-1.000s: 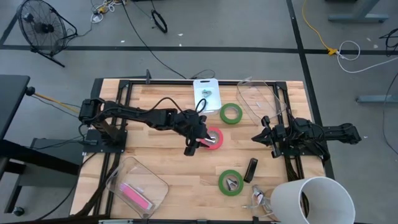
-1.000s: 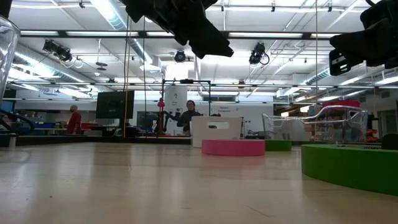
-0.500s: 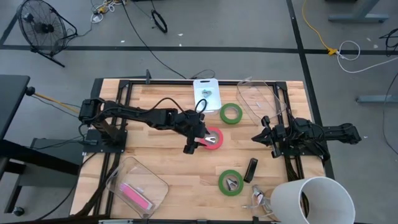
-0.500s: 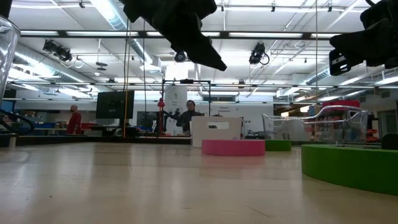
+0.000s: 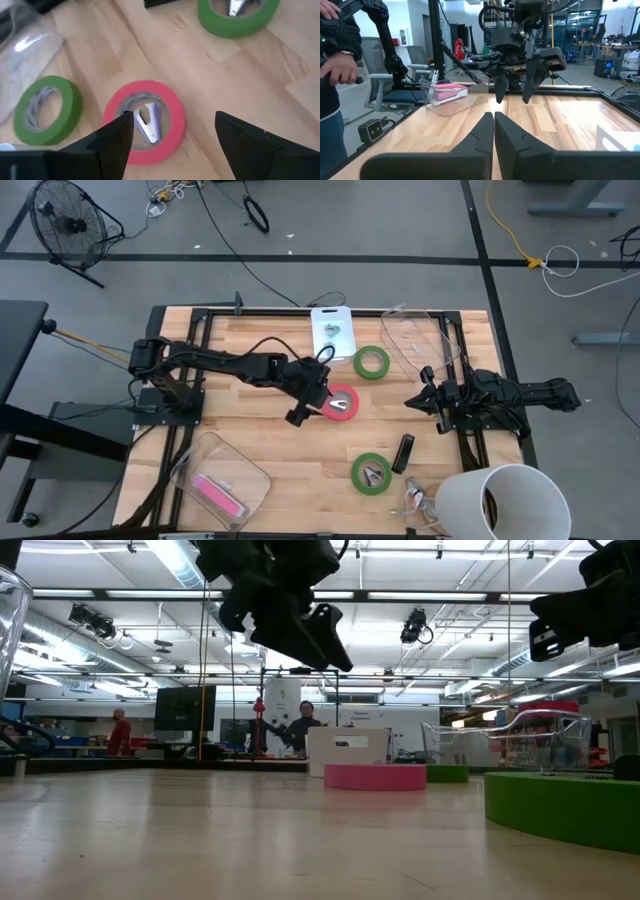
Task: Pick and place Stapler, Stapler remover, tape
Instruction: Put the pink tape into the top transparent bin
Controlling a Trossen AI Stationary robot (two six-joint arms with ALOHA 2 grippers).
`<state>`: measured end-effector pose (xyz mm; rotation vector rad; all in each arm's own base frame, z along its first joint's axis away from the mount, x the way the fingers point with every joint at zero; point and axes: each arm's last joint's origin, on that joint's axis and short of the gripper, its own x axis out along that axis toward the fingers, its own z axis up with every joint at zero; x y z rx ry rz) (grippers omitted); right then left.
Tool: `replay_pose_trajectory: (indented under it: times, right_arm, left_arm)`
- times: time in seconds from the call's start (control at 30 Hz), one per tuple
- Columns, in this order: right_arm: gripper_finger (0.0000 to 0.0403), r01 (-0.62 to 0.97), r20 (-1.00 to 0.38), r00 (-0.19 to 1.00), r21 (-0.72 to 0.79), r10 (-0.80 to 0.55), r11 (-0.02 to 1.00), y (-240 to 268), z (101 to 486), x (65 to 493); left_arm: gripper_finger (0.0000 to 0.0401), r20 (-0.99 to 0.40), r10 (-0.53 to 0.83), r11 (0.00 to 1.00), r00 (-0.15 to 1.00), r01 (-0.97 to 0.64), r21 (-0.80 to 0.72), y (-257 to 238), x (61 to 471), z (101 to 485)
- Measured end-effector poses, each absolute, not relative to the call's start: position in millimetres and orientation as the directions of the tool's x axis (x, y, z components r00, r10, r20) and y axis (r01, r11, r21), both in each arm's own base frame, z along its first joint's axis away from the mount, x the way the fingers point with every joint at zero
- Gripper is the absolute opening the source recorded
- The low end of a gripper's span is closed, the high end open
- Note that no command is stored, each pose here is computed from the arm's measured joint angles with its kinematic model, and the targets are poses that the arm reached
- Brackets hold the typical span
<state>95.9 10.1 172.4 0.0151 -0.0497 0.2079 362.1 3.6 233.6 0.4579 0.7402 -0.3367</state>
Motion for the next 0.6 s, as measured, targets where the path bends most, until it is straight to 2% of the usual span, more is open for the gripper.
replay_pose_trajectory:
  times: [0.37,0.6]
  right_arm:
    - [0.0020,-0.207,0.051,0.977,0.009,0.206,0.978,10.0,172.4,95.8]
    - [0.0020,-0.206,0.051,0.977,0.010,0.206,0.978,10.0,172.5,95.8]
  left_arm:
    - [0.0278,-0.757,-0.192,0.833,0.624,0.511,0.210,2.1,374.6,199.1]
    - [0.0277,-0.776,-0.203,0.803,0.597,0.555,0.218,-0.8,382.2,178.4]
